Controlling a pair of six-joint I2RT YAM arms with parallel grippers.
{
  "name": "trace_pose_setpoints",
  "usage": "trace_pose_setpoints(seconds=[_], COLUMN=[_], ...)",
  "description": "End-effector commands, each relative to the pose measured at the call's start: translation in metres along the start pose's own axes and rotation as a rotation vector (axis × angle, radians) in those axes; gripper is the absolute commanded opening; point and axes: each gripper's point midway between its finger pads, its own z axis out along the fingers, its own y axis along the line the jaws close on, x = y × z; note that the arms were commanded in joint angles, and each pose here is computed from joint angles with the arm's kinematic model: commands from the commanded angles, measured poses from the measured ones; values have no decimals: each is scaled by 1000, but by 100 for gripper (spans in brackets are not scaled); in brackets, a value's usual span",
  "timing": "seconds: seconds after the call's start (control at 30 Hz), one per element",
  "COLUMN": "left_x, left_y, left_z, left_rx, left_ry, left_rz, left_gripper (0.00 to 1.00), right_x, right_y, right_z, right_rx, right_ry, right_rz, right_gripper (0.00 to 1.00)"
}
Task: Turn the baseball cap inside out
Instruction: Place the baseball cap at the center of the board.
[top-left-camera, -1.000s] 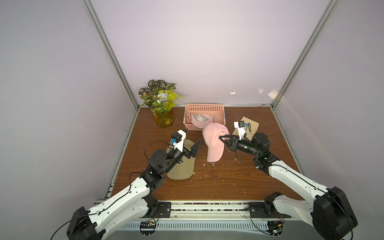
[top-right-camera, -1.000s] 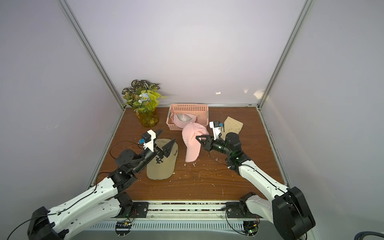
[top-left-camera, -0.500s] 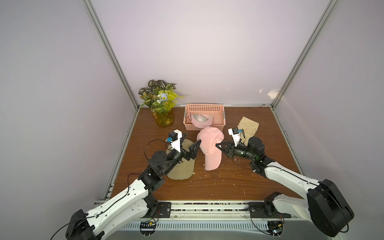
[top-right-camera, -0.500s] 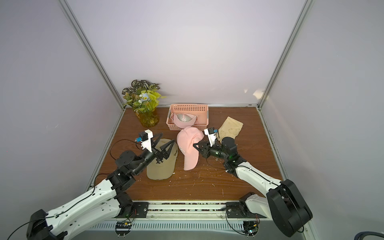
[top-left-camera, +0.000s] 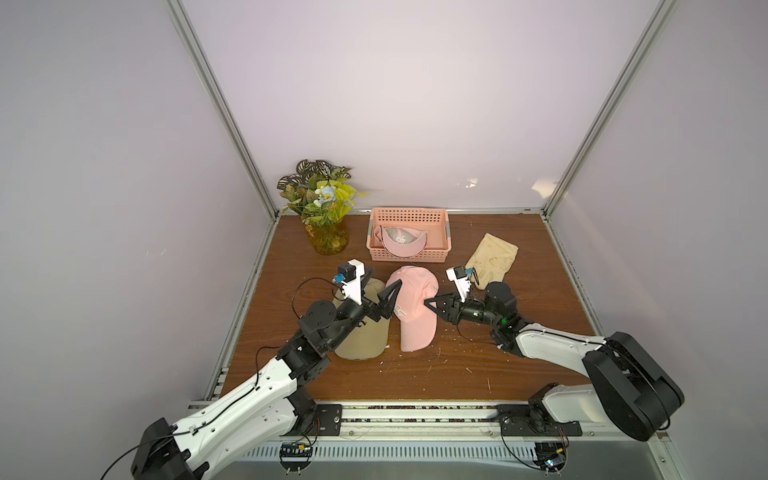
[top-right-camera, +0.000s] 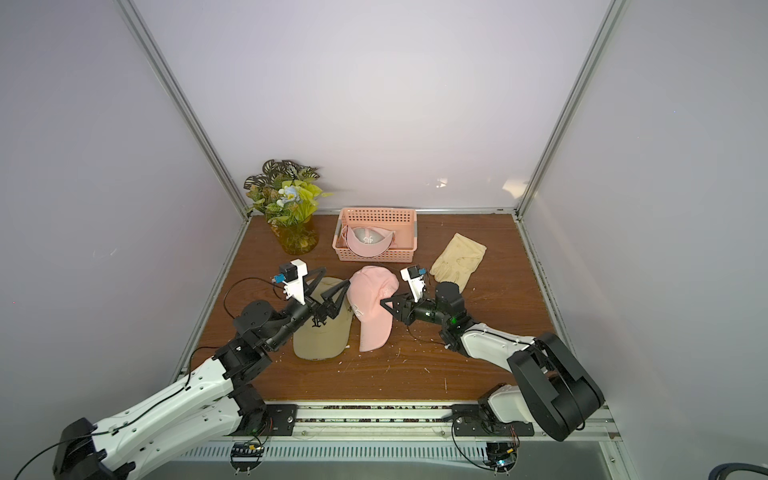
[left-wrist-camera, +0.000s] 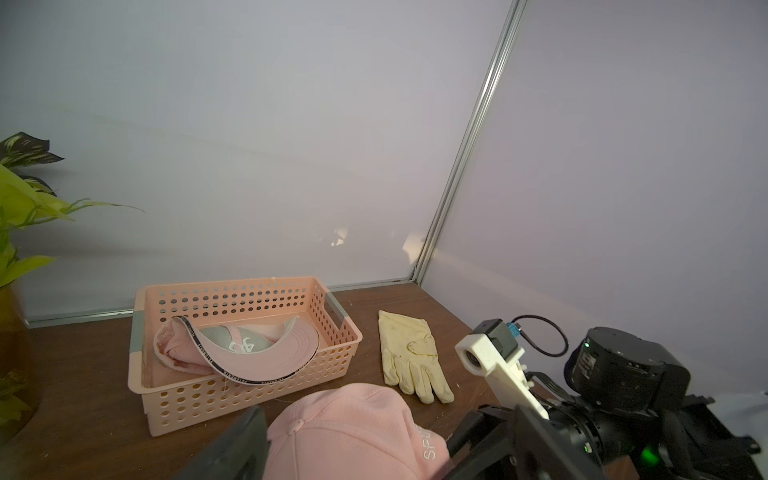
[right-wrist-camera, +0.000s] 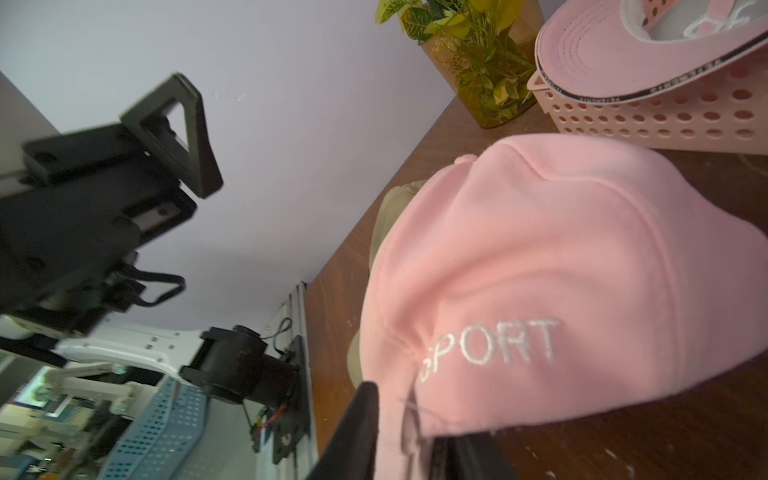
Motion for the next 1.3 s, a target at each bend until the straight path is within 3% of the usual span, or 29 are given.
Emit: trace_pose_setpoints(seconds=[0.0,0.1,0.5,0.57,0.67,0.77,1.0,1.13,1.27], left_x=[3,3,7,9,17,26,44,57,68], left_y=[4,3,6,8,13,24,55,58,58], left_z=[2,3,5,5,8,15,59,96,135], left_rx=[-15,-13,-26,-35,-61,-105,-204,-182,-141], left_ry=[5,9,22,34,67,128,374,513,576], left_rz=[-12,-12,-13,-15,-8,14,267,400,479], left_gripper=[91,91,92,92,92,92,90,89,87], right_x=[8,20,44,45,38,29,4,-14,-32], right_y=[-16,-33,-70,-73,-71,-71,-73,-77,-86], right_z=[-6,-11,0,1,-2,-12,-49,-72,-100], right_rx=[94,178,319,332,348,401,574,663,729], right_ry=[6,33,183,197,179,166,114,61,-26], right_rz=[-62,-68,-102,-104,-136,-181,-278,-268,-209], right_gripper=[38,49,65,68,80,83,84,84,84])
